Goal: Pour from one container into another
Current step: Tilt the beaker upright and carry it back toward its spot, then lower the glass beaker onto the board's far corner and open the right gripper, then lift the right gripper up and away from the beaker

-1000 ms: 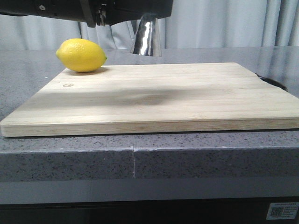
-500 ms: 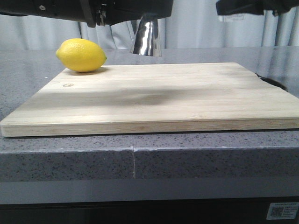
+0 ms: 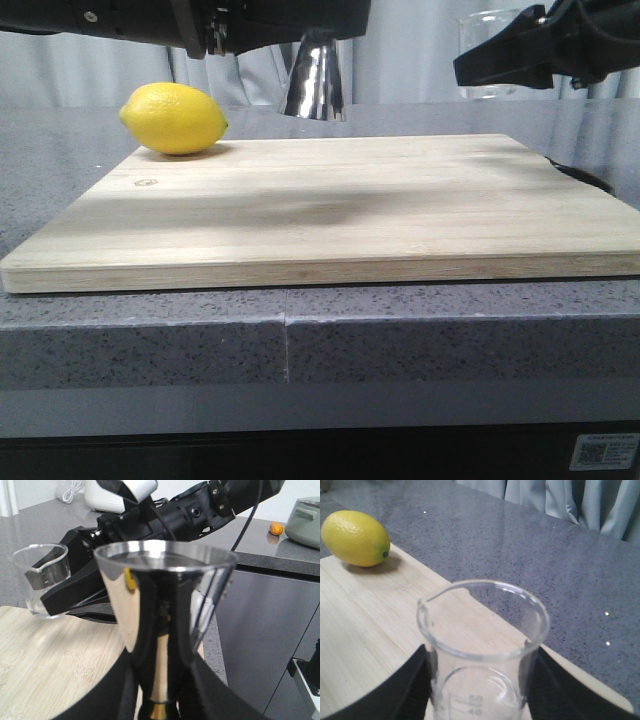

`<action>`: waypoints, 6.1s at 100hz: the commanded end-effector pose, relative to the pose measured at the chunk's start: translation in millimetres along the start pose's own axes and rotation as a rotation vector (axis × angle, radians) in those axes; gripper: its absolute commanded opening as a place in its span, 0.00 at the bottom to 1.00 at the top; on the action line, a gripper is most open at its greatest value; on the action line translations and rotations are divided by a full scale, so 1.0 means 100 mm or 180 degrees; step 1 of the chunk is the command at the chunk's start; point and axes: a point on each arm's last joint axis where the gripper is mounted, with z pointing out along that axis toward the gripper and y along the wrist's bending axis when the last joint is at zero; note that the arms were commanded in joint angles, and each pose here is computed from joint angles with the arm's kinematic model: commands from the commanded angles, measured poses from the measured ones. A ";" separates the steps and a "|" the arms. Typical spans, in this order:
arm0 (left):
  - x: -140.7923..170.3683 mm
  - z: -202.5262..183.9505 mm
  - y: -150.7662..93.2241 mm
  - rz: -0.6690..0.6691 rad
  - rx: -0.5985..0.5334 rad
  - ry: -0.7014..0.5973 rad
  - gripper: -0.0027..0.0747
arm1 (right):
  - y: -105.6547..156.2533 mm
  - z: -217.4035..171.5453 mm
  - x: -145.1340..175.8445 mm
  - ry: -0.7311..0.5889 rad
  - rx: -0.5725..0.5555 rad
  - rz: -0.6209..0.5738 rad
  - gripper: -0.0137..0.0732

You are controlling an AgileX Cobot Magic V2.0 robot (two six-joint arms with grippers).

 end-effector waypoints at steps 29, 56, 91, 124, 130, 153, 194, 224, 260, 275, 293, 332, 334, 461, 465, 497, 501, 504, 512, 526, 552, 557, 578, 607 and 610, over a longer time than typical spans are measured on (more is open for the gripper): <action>-0.34 -0.03 -0.16 0.0151 0.0246 -0.0457 0.01 | -0.07 0.04 -0.06 -0.0323 0.0061 -0.0095 0.44; -0.34 -0.03 -0.16 0.0151 0.0246 -0.0457 0.01 | -0.14 0.11 0.08 -0.0311 0.0145 -0.0074 0.44; -0.34 -0.03 -0.16 0.0151 0.0246 -0.0457 0.01 | -0.20 0.20 0.26 -0.0274 0.0215 -0.0005 0.44; -0.34 -0.03 -0.16 0.0151 0.0246 -0.0457 0.01 | -0.21 0.20 0.26 -0.0274 0.0252 -0.0035 0.44; -0.34 -0.03 -0.16 0.0151 0.0246 -0.0457 0.01 | -0.21 0.20 0.27 -0.0265 0.0258 -0.0035 0.44; -0.34 -0.03 -0.16 0.0151 0.0246 -0.0457 0.01 | -0.23 0.20 0.29 -0.0179 0.0319 -0.0029 0.44; -0.34 -0.03 -0.16 0.0151 0.0246 -0.0457 0.01 | -0.24 0.20 0.30 -0.0133 0.0351 -0.0026 0.49; -0.34 -0.03 -0.16 0.0151 0.0246 -0.0457 0.01 | -0.24 0.20 0.30 -0.0135 0.0350 0.0016 0.57; -0.34 -0.03 -0.16 0.0151 0.0246 -0.0457 0.01 | -0.24 0.20 0.30 -0.0154 0.0338 0.0075 0.70; -0.34 -0.03 -0.16 0.0151 0.0246 -0.0457 0.01 | -0.23 0.20 0.29 -0.0163 0.0340 0.0078 0.70; -0.34 -0.03 -0.16 0.0151 0.0246 -0.0457 0.01 | -0.23 0.19 0.26 -0.0179 0.0343 0.0103 0.70; -0.34 -0.03 -0.16 0.0151 0.0246 -0.0457 0.01 | -0.20 0.10 0.12 -0.0138 0.0365 0.0061 0.78; -0.34 -0.03 -0.16 0.0151 0.0246 -0.0457 0.01 | -0.20 0.10 0.12 -0.0120 0.0364 0.0057 0.78; -0.34 -0.03 -0.15 0.0151 0.0240 -0.0457 0.01 | 0.04 -0.33 -0.35 0.0448 0.0438 -0.0093 0.78; -0.34 -0.03 -0.15 0.0151 0.0240 -0.0457 0.01 | 0.05 -0.36 -0.38 0.0444 0.0474 -0.0102 0.78; -0.34 -0.03 -0.15 0.0151 0.0240 -0.0457 0.01 | 0.21 -0.70 -0.81 0.0202 0.0820 -0.0262 0.78; -0.34 -0.03 -0.15 0.0151 0.0240 -0.0457 0.01 | 0.24 -0.78 -0.90 0.0132 0.0900 -0.0300 0.78; -0.34 -0.03 -0.15 0.0151 0.0240 -0.0457 0.01 | 0.27 -0.83 -0.96 0.0080 0.0952 -0.0315 0.78; -0.34 -0.03 -0.15 0.0151 0.0240 -0.0457 0.01 | 0.38 -1.00 -1.13 -0.0098 0.1080 -0.0356 0.78; -0.34 -0.04 -0.14 0.0151 0.0226 -0.0458 0.01 | 0.60 -1.30 -1.40 -0.0409 0.1251 -0.0519 0.78; -0.34 -0.20 -0.02 0.0147 0.0038 -0.0470 0.01 | 1.00 -1.81 -1.64 -0.0845 0.1622 -0.0760 0.78; -0.34 -0.24 0.01 0.0147 -0.0002 -0.0473 0.01 | 1.04 -1.87 -1.60 -0.0856 0.1729 -0.0734 0.78; -0.33 -0.36 0.09 0.0144 -0.0137 -0.0482 0.01 | 1.11 -1.93 -1.18 -0.0648 0.2005 -0.0548 0.78; -0.33 -0.37 0.10 0.0288 -0.0171 -0.0485 0.01 | 1.15 -1.85 -0.84 -0.0472 0.1914 -0.0215 0.77; -0.33 -0.37 0.10 0.0302 -0.0172 -0.0485 0.01 | 1.16 -1.85 -0.84 -0.0474 0.1902 -0.0211 0.77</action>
